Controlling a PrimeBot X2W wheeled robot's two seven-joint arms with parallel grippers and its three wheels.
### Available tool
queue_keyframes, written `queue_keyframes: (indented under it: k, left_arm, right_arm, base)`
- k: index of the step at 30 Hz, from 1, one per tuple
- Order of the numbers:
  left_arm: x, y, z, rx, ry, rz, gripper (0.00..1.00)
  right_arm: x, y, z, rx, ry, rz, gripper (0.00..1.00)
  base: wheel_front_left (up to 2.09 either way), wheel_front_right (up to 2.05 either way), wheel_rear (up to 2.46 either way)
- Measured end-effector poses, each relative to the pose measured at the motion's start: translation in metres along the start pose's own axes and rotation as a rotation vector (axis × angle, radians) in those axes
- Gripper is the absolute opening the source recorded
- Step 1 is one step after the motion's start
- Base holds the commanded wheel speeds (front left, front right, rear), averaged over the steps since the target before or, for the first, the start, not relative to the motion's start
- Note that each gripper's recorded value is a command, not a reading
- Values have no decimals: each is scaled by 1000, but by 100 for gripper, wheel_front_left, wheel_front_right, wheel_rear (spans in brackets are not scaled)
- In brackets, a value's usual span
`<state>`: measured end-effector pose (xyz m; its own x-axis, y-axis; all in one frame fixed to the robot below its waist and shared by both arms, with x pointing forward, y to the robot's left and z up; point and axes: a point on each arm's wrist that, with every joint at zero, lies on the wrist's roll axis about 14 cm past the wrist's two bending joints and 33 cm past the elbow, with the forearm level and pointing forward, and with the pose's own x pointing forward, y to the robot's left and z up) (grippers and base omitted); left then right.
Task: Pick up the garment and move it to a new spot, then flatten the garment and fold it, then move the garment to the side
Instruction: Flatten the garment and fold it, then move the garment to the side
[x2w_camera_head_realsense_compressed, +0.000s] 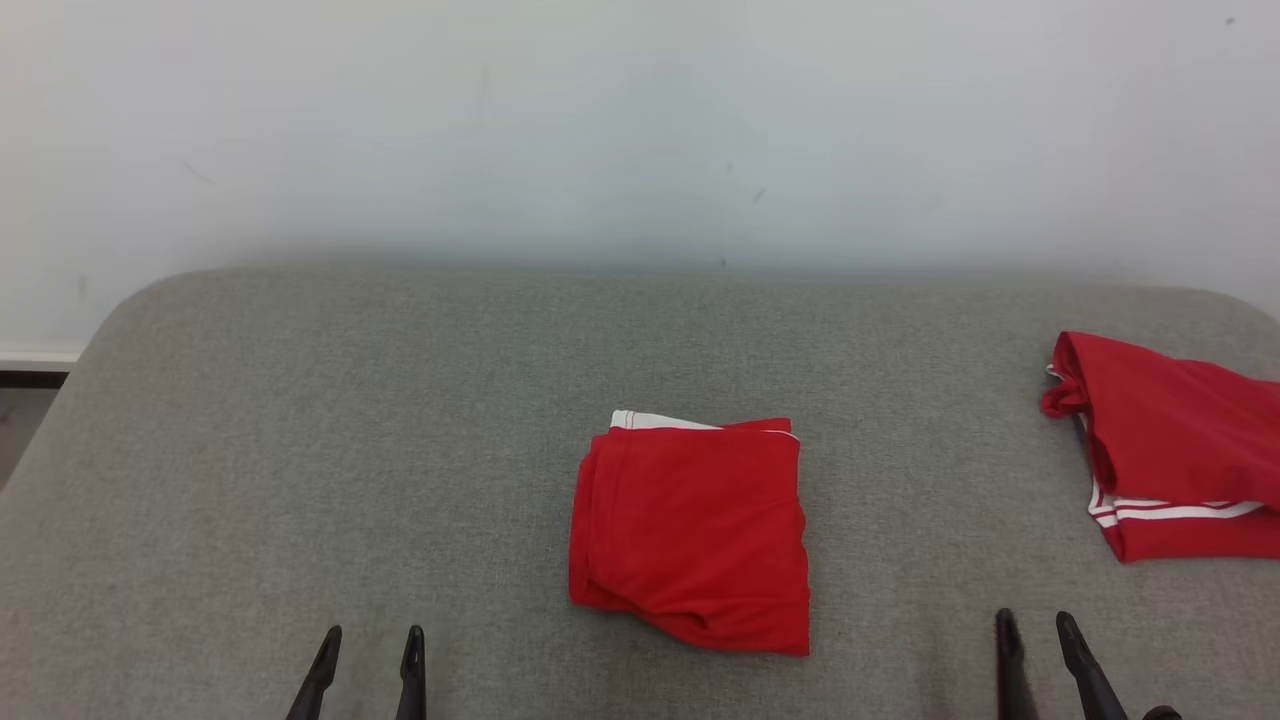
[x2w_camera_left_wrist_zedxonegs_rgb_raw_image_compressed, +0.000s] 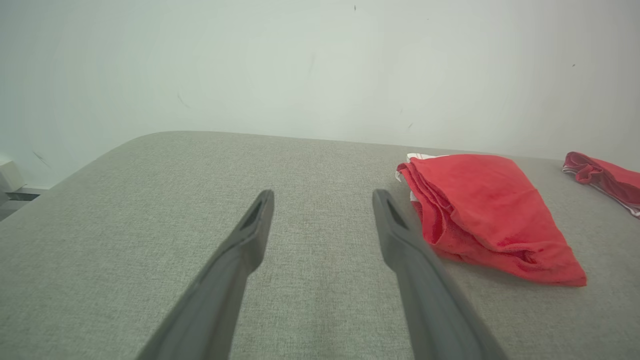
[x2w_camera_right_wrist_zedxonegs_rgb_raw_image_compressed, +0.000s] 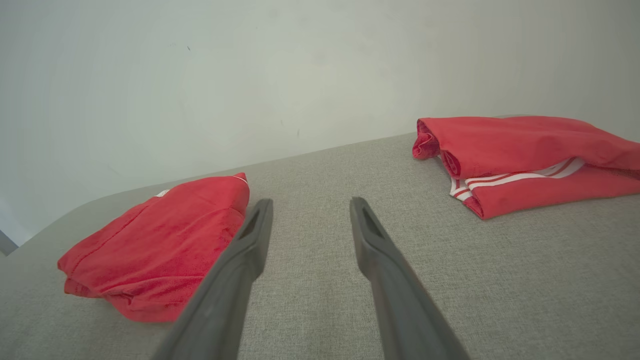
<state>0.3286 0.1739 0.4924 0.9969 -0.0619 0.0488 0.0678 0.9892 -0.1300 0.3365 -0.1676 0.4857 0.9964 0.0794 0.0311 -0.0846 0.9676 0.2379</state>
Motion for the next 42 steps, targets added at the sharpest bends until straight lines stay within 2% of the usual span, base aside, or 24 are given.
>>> queue_keyframes:
  k: [1, 14, 42]
  left_arm:
    - [1, -1, 0, 1, -1, -3, 100]
    - [4, -4, 0, 47, 3, -22, 100]
    - [4, 0, -3, 63, 14, -13, 100]
  right_arm:
    - [-2, 0, -1, 2, 2, -2, 100]
    - [-9, -1, -10, 15, 28, -12, 100]
    - [-9, -1, -18, -11, 59, -8, 100]
  base:
    - [0, 0, 0]
    - [0, 0, 0]
    - [0, 0, 0]
